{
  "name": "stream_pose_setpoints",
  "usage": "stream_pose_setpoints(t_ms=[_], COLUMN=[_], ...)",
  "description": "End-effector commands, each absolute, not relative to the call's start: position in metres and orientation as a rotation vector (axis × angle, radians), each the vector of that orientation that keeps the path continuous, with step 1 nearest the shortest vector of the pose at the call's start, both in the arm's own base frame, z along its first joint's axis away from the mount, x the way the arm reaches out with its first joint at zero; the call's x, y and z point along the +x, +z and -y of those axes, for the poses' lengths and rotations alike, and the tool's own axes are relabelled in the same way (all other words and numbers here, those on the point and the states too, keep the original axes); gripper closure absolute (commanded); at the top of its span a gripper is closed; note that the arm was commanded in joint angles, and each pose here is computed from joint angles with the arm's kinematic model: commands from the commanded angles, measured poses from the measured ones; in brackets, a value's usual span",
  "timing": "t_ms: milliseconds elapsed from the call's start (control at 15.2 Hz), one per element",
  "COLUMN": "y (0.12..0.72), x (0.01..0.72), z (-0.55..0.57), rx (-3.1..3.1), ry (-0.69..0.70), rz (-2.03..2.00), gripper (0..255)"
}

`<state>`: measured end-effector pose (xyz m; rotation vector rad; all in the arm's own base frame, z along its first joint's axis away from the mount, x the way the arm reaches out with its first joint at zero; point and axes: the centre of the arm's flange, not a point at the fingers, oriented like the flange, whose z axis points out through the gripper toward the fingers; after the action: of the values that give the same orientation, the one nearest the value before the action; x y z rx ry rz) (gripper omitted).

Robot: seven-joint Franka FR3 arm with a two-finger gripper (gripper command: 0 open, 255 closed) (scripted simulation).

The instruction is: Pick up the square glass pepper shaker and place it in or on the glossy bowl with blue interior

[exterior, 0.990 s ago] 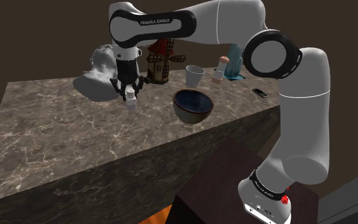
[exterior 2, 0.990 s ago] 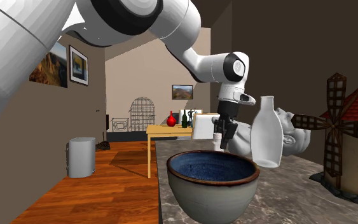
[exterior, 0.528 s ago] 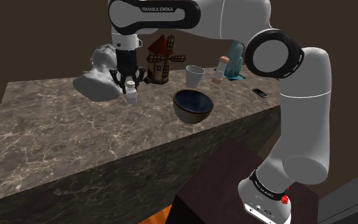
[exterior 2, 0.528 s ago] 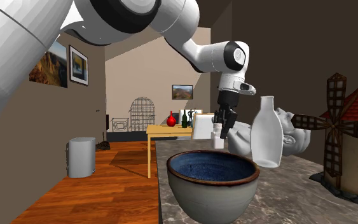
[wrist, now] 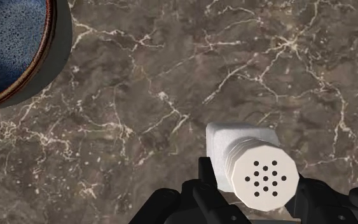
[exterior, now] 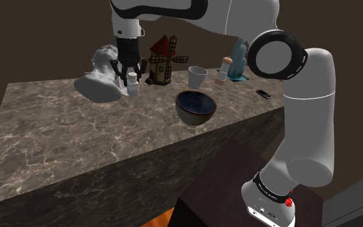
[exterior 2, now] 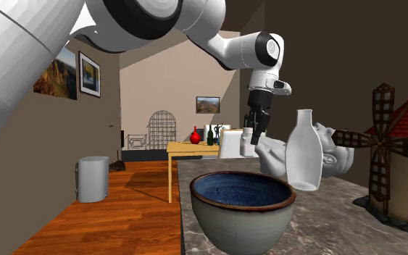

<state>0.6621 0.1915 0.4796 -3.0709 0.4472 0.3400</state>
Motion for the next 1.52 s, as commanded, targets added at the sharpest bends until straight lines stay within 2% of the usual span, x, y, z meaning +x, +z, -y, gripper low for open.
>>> stream_pose_setpoints(t_ms=[0,792,1452], y=[0.490,0.550,0.555], x=[0.662,0.662,0.571], z=[-0.191,-0.191,-0.095], rx=[-3.071,-3.071,-3.071], ry=[0.341,0.341,0.341], rz=[-0.447,-0.447,-0.447], gripper=[255,255,255])
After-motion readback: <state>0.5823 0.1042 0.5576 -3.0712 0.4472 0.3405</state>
